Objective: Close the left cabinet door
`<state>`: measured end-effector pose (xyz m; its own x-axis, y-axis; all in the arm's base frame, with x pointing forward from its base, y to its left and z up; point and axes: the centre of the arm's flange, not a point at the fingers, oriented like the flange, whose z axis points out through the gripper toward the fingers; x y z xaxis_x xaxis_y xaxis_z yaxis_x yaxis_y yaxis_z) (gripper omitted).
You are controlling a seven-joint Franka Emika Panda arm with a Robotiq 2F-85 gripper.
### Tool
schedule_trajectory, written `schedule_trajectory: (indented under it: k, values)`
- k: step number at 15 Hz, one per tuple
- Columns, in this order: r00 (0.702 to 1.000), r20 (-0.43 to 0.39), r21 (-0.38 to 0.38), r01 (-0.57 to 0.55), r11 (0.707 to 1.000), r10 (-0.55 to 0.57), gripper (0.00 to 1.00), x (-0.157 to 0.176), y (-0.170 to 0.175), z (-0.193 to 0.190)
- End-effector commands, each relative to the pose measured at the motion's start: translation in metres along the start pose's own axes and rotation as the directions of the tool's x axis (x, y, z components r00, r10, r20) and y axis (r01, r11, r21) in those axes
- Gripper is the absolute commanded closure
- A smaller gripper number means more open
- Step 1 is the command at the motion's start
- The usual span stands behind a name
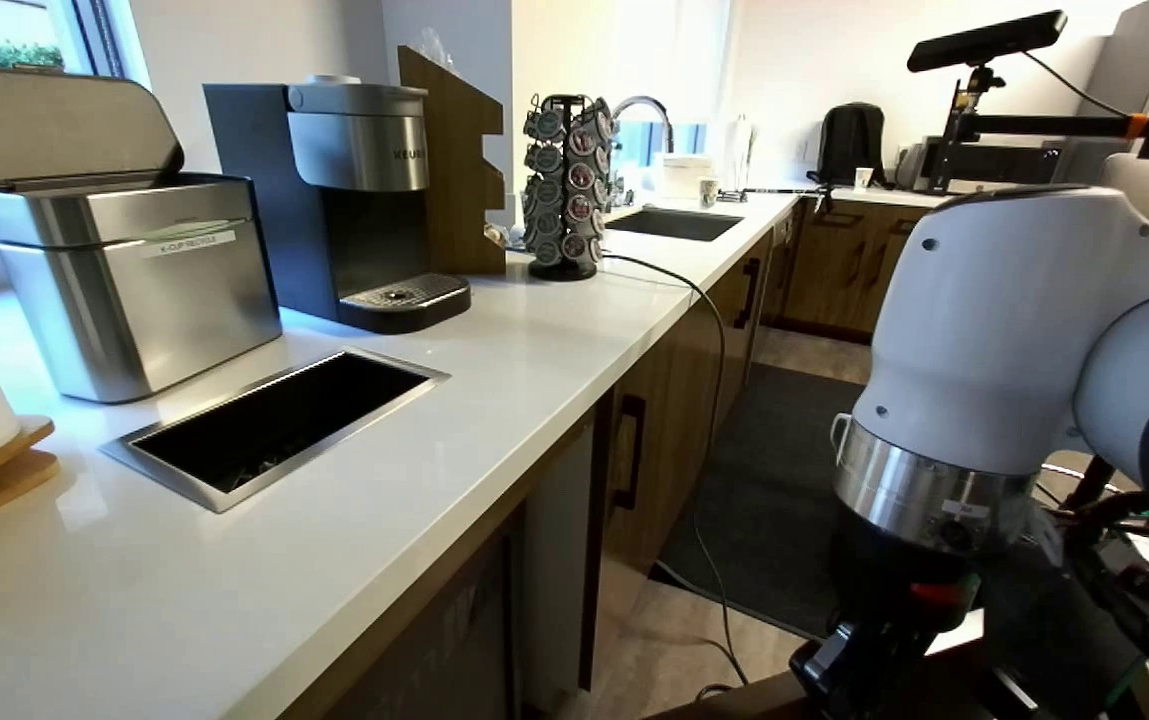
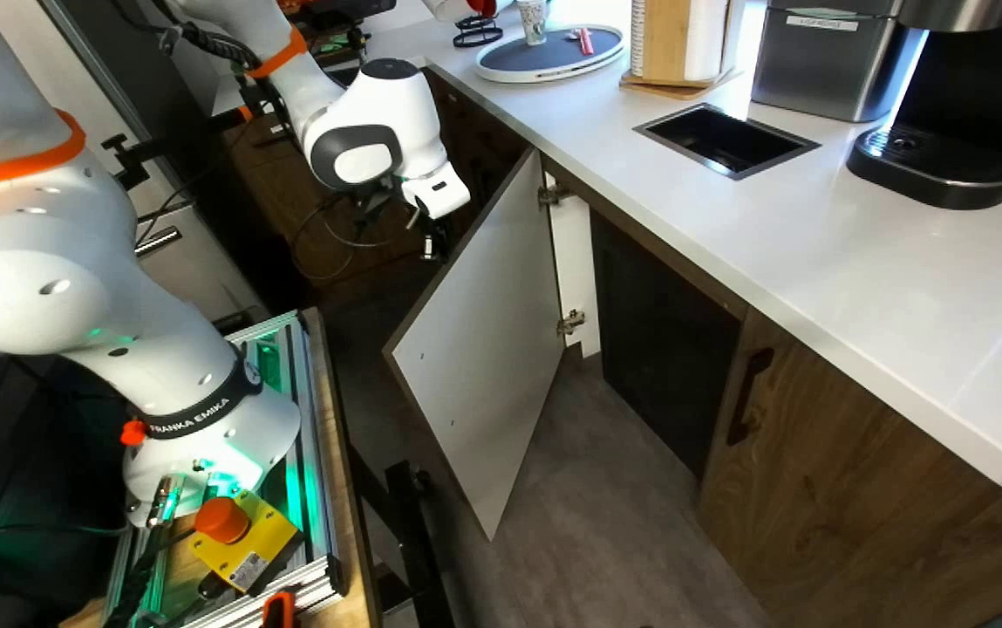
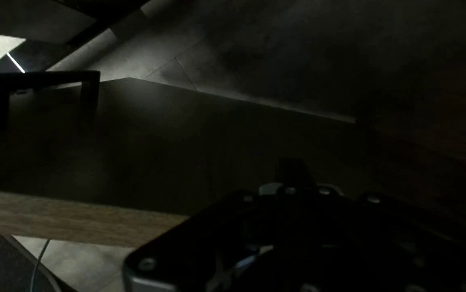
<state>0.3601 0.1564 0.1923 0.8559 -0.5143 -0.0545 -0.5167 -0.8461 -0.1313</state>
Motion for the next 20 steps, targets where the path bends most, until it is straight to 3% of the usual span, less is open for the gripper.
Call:
schedule_trajectory:
  k: [1,5,11,15,17,18,20]
  values:
    - [0.993,-0.078,0.003,0.084,0.996,-0.083,1.00,-0.004,0.031,0.007]
    - [0.970,-0.167,0.011,0.179,0.984,-0.175,1.00,0.028,0.043,0.004]
    - [0.906,-0.285,0.010,0.328,0.945,-0.312,1.00,0.084,0.064,-0.002]
    - [0.806,-0.422,-0.017,0.451,0.892,-0.415,1.00,0.119,0.071,-0.010]
    - [0.739,-0.489,-0.039,0.513,0.858,-0.464,1.00,0.133,0.074,-0.011]
    - [0.789,-0.444,-0.033,0.459,0.888,-0.424,0.99,0.113,0.065,-0.019]
    - [0.761,-0.476,-0.042,0.482,0.875,-0.442,0.99,0.124,0.070,-0.019]
